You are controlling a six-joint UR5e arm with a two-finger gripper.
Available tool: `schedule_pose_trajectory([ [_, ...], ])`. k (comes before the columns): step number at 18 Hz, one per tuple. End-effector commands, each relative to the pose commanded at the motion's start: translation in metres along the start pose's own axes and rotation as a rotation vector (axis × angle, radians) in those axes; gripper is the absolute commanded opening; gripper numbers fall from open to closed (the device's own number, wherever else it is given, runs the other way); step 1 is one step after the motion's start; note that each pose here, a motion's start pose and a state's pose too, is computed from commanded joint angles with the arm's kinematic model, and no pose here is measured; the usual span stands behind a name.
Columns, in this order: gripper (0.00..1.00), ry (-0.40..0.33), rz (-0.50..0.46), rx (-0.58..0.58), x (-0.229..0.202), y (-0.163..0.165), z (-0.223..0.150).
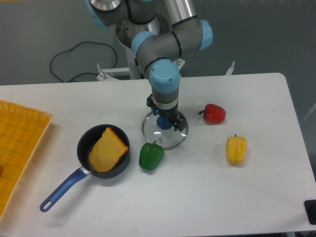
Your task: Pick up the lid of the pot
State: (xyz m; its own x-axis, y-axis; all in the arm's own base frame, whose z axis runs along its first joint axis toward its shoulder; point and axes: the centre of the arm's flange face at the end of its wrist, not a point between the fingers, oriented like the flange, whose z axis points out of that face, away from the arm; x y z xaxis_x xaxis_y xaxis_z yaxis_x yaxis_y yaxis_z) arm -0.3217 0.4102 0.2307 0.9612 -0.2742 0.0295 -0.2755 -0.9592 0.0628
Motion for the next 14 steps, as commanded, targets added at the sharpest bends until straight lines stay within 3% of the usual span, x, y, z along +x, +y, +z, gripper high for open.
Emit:
schedule_pose_trajectory([
  [14,1.00,0.008,-0.003,-0.006,0.000,0.002,0.012],
])
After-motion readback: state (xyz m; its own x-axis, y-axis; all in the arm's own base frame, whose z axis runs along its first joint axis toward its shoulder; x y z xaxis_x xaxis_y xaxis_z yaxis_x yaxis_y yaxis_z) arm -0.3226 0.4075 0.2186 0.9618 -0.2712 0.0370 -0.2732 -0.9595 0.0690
